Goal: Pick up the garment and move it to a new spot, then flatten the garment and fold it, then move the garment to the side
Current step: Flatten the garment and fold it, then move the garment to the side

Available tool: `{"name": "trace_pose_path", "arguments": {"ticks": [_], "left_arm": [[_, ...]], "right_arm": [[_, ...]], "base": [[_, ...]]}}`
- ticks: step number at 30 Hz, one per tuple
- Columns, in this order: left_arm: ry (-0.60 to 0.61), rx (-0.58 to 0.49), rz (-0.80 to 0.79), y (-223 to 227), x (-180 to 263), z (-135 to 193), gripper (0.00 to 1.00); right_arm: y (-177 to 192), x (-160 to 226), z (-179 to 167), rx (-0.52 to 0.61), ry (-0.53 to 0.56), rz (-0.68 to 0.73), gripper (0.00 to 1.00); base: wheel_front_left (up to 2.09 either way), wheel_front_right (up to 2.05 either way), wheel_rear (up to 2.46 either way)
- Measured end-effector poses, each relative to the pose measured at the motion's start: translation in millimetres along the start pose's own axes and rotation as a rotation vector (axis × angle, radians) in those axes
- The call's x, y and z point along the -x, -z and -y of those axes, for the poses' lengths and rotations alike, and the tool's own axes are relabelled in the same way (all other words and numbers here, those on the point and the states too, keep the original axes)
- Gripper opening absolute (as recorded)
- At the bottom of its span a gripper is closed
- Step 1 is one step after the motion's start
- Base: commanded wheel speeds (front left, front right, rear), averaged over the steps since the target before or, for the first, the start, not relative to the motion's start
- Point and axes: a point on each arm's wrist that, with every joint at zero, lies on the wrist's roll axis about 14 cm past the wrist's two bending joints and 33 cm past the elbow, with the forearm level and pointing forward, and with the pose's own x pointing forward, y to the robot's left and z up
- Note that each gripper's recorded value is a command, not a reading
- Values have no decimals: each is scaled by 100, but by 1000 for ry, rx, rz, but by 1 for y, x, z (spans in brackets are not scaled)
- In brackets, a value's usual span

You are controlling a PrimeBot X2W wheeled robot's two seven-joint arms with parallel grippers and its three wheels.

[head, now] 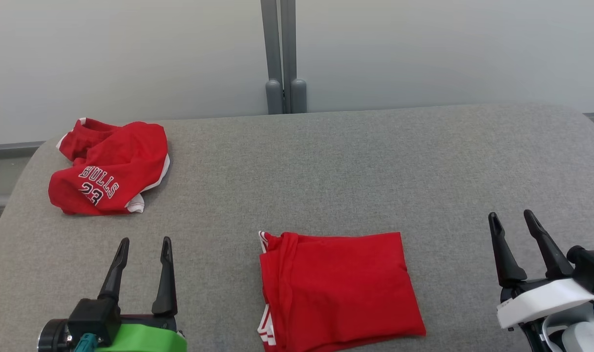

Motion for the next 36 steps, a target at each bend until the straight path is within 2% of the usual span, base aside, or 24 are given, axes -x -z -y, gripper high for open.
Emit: {"name": "trace_pose_path", "arguments": {"ticks": [7,11,22,29,36], "left_arm": [[0,9,-25,9,3,0,100],[0,12,-29,10,5,0,100],[-62,13,-21,7,23,-18,100],[-124,21,-34,10,39,-34,100],[-187,15,-47,12,54,-50,100]], "right_arm": [[12,1,-7,-34,-18,-38,100],[32,3,-19,-64,-57,-107,100],[96,-17,-47,-152,-137,-479,100],[148,-7,-65,-195,-161,-761,100],[171,-6,-81,-224,-188,-887,100]], "base": [[0,0,0],[0,0,0],[0,0,0],[0,0,0],[0,0,0]]}}
